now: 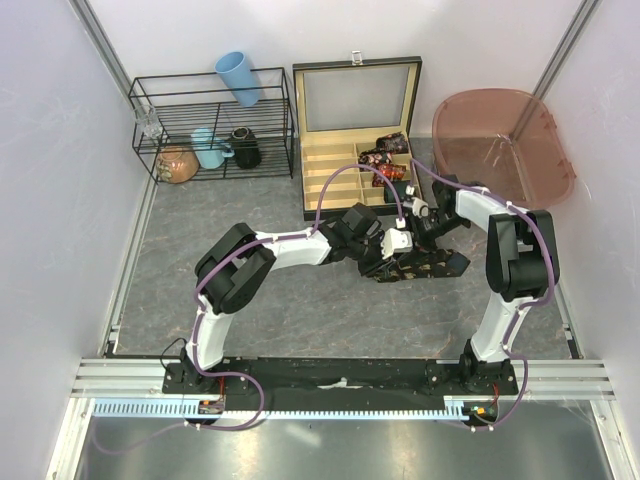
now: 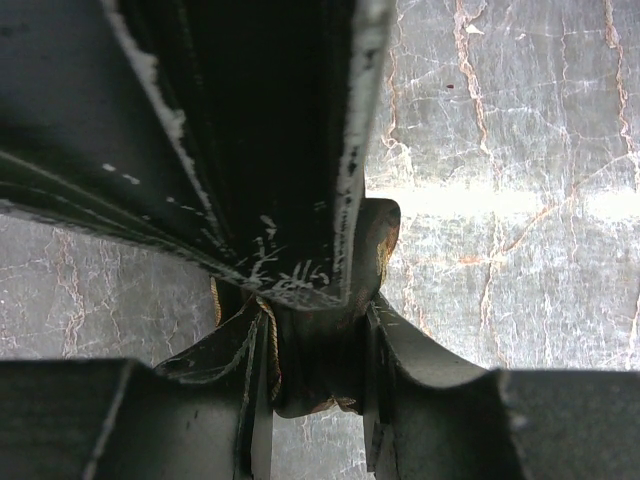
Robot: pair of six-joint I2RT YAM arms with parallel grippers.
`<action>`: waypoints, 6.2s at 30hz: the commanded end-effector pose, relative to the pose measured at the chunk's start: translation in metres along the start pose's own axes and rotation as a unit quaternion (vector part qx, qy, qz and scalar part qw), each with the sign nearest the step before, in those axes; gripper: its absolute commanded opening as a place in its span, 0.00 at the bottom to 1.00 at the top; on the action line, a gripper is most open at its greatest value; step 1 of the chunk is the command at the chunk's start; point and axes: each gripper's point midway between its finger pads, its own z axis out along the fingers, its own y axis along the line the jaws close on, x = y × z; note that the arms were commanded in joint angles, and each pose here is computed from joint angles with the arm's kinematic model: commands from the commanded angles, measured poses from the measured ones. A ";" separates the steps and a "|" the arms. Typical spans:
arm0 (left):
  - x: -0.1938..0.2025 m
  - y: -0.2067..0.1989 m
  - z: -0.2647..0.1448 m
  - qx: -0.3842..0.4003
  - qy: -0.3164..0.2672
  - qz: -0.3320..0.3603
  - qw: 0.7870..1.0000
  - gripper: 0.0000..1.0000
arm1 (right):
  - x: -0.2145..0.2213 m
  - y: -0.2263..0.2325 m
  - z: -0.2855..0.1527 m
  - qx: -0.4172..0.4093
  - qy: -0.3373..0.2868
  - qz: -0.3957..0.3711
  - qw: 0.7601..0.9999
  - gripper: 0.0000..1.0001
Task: Roll the ties
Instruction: Roll the tie at the center of the board.
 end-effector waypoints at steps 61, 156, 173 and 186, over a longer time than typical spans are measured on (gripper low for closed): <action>-0.016 0.027 -0.002 -0.077 -0.016 -0.059 0.995 0.02 | -0.017 -0.117 0.000 0.231 0.000 0.013 0.973 0.20; -0.008 0.031 0.017 -0.052 -0.017 -0.047 0.997 0.48 | -0.005 -0.080 0.045 0.131 -0.020 0.057 0.990 0.00; 0.053 -0.007 -0.021 0.016 0.094 -0.015 0.995 0.02 | -0.044 -0.013 -0.005 0.024 -0.064 0.003 0.998 0.26; 0.021 0.002 -0.029 0.011 0.075 -0.025 0.997 0.02 | 0.004 -0.067 0.034 0.103 0.020 0.033 0.994 0.25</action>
